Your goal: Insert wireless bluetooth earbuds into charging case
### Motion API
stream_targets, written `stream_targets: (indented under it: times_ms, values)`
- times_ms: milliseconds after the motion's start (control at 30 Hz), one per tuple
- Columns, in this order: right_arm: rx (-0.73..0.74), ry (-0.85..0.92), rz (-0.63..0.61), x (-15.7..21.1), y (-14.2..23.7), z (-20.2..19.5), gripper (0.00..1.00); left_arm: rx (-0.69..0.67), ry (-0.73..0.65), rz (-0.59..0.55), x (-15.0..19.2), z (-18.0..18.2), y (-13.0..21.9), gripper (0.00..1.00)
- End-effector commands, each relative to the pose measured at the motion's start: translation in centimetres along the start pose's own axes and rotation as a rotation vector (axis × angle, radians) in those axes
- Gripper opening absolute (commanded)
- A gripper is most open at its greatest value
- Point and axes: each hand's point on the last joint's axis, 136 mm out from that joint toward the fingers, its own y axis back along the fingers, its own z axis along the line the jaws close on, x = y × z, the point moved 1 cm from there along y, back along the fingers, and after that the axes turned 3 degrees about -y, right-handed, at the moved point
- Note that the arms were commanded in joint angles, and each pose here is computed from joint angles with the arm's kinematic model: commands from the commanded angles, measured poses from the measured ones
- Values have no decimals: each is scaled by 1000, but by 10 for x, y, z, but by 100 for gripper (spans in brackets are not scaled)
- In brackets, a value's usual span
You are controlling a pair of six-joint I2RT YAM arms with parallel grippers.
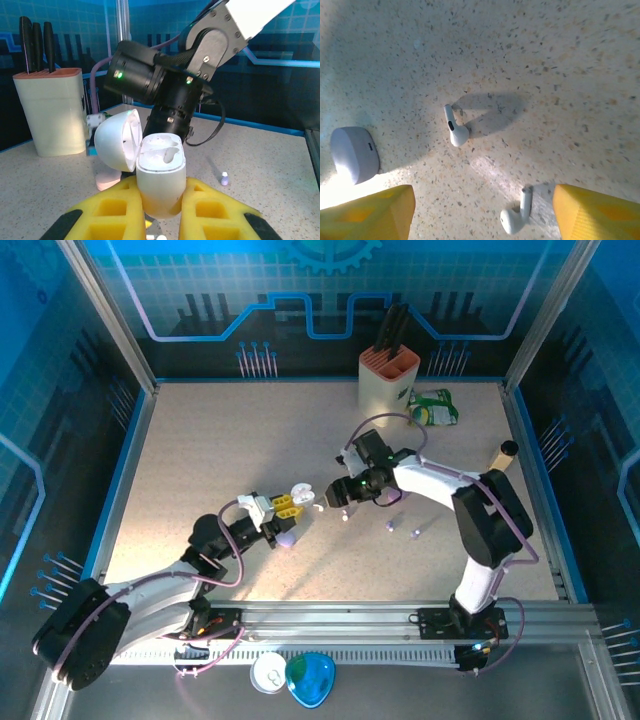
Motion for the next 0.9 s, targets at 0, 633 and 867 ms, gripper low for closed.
stream_targets:
  times_ms: [0,633,867]
  values:
    - [-48,27,78,7,-12,12,74,19,16,10,4,-4,5,0]
    - [-54,31,202,39,-27,-1,69,51,26,35,7,-6,0,0]
    - [-53,-4,205,64,-19,-3,68,62,29,34,9,-6,-3,0]
